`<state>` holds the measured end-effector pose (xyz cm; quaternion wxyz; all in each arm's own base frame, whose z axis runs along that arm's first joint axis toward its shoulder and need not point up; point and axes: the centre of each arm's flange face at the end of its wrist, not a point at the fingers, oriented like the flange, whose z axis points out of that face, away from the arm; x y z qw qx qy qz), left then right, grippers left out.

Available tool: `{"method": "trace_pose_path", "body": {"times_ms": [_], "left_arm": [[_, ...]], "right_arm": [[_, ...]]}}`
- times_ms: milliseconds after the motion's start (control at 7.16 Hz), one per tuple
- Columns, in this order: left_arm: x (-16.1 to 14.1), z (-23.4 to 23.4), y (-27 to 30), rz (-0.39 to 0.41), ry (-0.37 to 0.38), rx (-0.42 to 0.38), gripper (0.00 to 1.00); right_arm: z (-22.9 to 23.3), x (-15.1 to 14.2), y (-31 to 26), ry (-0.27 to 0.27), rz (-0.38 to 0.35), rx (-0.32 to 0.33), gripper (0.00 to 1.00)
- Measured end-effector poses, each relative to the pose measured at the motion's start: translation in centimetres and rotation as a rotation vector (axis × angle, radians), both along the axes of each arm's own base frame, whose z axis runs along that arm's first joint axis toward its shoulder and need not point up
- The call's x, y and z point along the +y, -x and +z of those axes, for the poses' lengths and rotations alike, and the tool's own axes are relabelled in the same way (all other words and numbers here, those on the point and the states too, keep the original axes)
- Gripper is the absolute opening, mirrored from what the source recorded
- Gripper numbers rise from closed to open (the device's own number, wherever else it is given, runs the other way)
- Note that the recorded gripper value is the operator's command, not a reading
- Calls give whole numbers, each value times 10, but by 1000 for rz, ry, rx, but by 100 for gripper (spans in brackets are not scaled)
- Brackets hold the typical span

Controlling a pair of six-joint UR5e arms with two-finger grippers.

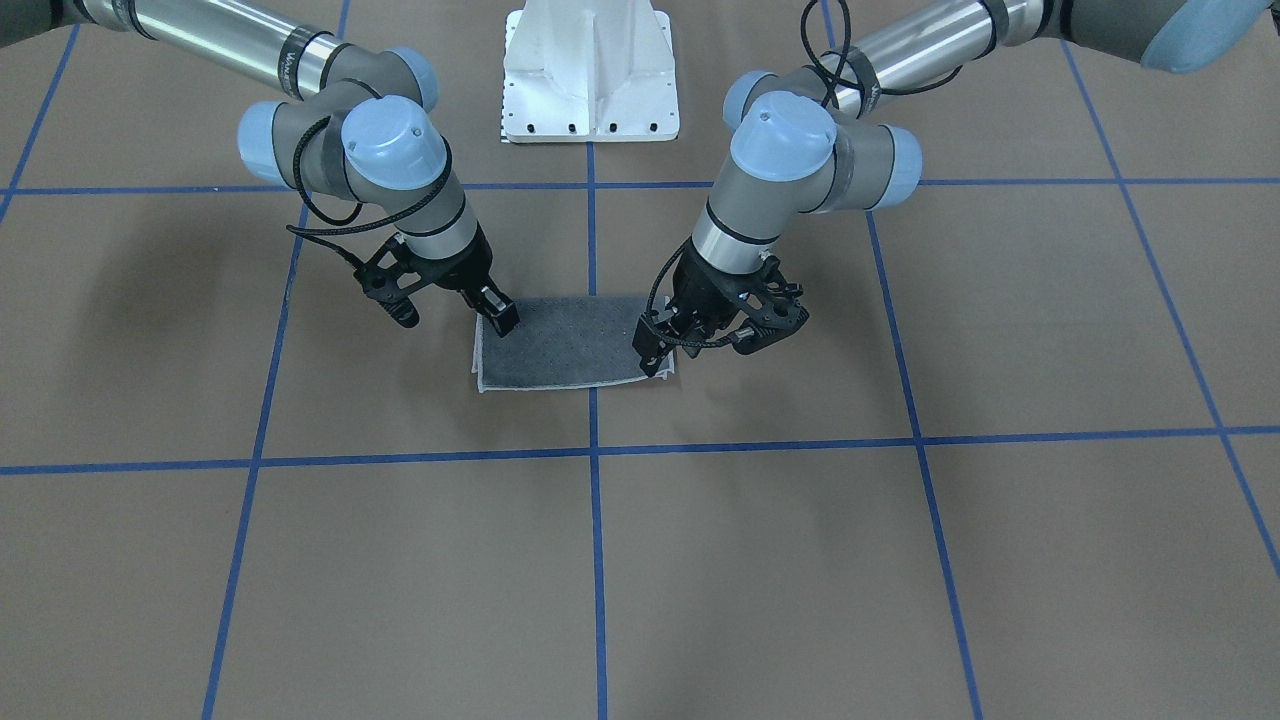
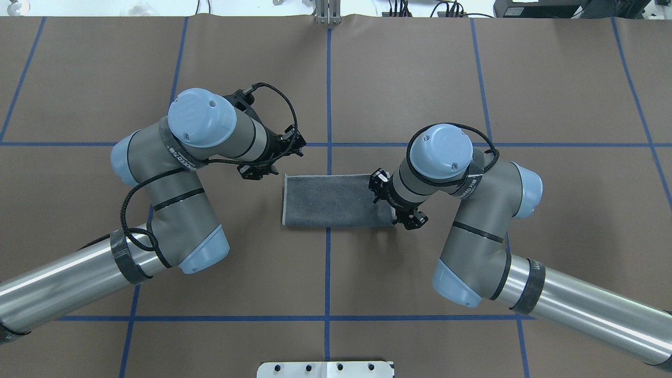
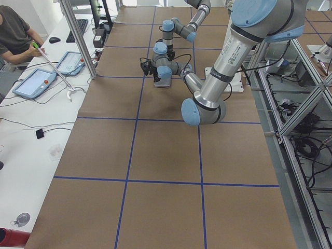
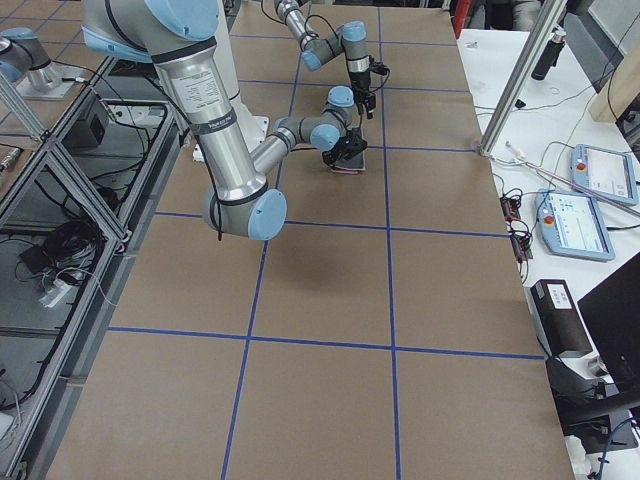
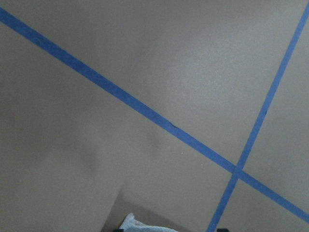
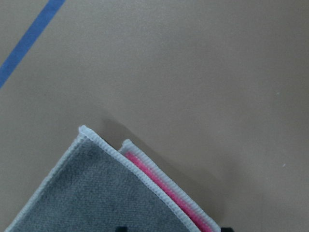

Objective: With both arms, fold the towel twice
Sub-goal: 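Grasp the towel corner with the right gripper and drag it toward the robot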

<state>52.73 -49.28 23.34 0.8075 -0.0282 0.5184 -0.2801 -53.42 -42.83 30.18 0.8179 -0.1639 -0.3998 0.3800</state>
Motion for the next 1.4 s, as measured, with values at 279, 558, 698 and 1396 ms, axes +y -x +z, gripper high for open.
{"method": "trace_pose_path", "body": {"times_ms": [279, 558, 698, 1396], "left_arm": [[0, 0, 0, 0, 0, 0, 71], [0, 0, 0, 0, -1, 1, 71], [0, 0, 0, 0, -1, 1, 71], [0, 0, 0, -2, -1, 2, 71]], "right_arm": [[-1, 0, -1, 1, 8, -1, 16], [-2, -1, -3, -2, 25, 0, 0], [-3, -1, -4, 1, 32, -1, 0], [-37, 29, -36, 38, 121, -87, 0]]}}
